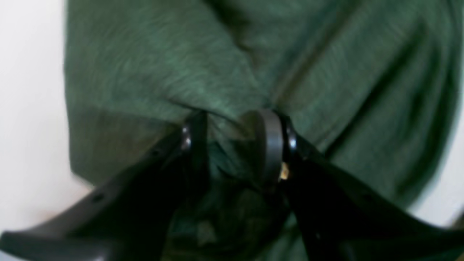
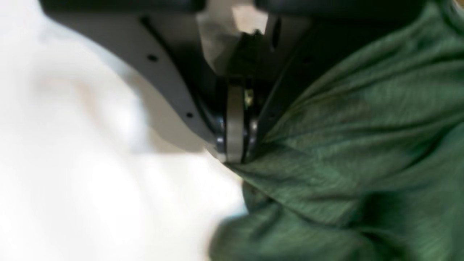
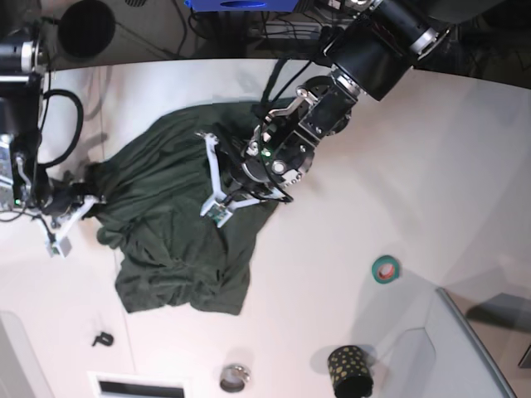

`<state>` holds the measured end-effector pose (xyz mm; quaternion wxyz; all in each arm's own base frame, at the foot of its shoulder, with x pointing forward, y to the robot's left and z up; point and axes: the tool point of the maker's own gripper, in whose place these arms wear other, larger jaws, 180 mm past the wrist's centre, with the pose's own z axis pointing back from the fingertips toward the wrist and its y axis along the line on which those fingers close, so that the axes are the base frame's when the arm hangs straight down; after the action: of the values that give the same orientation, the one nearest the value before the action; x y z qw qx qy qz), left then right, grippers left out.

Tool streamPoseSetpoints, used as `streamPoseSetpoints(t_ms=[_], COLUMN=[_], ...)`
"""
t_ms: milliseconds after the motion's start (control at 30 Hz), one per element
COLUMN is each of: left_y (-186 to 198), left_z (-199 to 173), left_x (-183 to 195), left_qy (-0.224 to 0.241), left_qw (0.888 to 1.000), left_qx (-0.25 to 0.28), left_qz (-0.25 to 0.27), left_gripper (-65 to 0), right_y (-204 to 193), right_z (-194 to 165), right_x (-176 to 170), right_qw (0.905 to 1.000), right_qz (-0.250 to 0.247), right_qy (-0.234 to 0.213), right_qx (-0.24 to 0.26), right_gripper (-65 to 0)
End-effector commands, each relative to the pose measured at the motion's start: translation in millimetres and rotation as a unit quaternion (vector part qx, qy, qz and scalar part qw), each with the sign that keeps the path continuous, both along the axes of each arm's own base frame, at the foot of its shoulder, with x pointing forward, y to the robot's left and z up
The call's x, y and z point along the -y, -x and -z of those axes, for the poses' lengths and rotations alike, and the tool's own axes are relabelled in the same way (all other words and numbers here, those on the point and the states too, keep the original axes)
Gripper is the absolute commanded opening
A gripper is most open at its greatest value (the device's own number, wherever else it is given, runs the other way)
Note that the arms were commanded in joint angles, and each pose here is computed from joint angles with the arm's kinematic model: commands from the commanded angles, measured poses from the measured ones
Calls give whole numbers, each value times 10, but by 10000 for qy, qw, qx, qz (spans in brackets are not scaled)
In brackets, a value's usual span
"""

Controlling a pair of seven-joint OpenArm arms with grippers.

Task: Layout the t-shirt on the table in an organized manner, then fold the t-shirt properly
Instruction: 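Grasp the shirt with the left gripper and spread it flat, then drag the shirt edge with the right gripper away from the left gripper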

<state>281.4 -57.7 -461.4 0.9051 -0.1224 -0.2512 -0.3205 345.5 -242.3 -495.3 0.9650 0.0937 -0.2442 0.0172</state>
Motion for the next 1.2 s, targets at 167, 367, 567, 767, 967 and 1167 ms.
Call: streamPoseSetpoints(t_ms=[167,367,567,767,967,1167], left_y=[-330,-749,-1078,-1174,-634,-131], left_z=[-636,-961,-754,-543,-320,-251], left_x=[680,368,-234,-908,-1634,-2087], left_qy=[786,887,561,31,-289,306], left_qw=[9952,9900,9888,9865,9898,9869], left_qx=[562,1044,936,1061,1120,746], left_qz=[131,-327,-1013,-1243,-830,-1396], left_gripper=[-429,-429,-429,-429,-431,-423], right_y=[-747,-725,0,615,1043,1286], right_z=[-416,-684,-859,-862,-760,-542], right_x=[85,362,365,-168,-286,-412], right_qw=[9953,9885,9895,9880,9807,9856], right_qz=[-252,-393,-69,380,1233,1159], right_qy=[407,732,406,-221,-610,-724], right_qx=[847,1266,1383,1480,1391,998], right_gripper=[-648,-650,-650,-648,-389,-194])
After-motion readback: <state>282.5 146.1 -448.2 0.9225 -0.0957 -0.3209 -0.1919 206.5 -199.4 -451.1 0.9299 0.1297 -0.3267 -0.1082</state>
